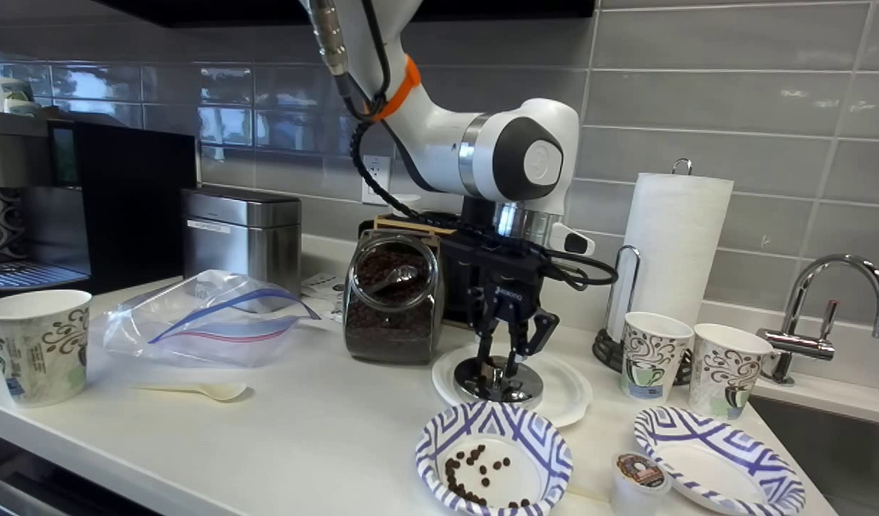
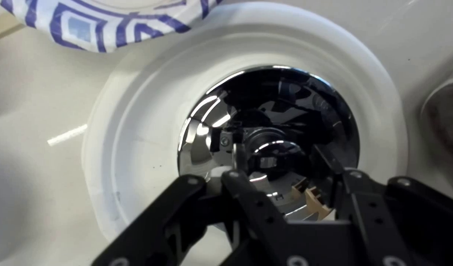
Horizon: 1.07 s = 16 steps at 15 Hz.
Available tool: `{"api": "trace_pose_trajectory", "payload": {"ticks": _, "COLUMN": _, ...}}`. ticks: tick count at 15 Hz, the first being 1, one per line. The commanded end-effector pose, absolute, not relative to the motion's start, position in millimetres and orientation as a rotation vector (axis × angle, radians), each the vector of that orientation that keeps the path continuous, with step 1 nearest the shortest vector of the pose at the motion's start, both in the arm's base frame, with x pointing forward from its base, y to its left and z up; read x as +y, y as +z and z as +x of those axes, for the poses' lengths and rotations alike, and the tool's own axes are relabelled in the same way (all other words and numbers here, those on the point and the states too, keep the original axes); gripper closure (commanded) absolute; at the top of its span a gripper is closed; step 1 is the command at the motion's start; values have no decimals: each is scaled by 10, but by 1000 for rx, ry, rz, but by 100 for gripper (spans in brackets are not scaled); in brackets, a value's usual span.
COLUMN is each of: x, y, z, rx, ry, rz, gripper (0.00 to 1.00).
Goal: Put the scoop inside the jar and then close it
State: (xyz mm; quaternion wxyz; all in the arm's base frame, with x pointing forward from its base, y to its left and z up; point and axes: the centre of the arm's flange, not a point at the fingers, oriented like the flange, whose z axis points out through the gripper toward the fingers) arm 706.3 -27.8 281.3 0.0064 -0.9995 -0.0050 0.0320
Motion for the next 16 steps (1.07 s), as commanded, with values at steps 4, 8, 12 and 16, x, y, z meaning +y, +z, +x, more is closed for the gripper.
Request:
{"api": "trace_pose_trajectory", "payload": {"ticks": 4, "x": -227, "y": 2771, "z": 7025, "rx": -39, "ry": 120, "rz": -3162, "gripper": 1}}
{"api": "trace_pose_trajectory", "payload": {"ticks": 8, "x": -220, "y": 2763, "z": 7024, "rx": -47, "ry": 109, "rz": -3163, "gripper": 31}}
{"api": "trace_pose_trajectory", "payload": {"ticks": 12, "x": -228, "y": 2756, "z": 7014, "rx": -51, "ry": 108, "rz": -3170, "gripper": 63}}
{"api": "trace_pose_trajectory", "payload": {"ticks": 16, "x": -246, "y": 2775, "z": 6997, "rx": -64, "ry": 101, "rz": -3170, "gripper": 79}}
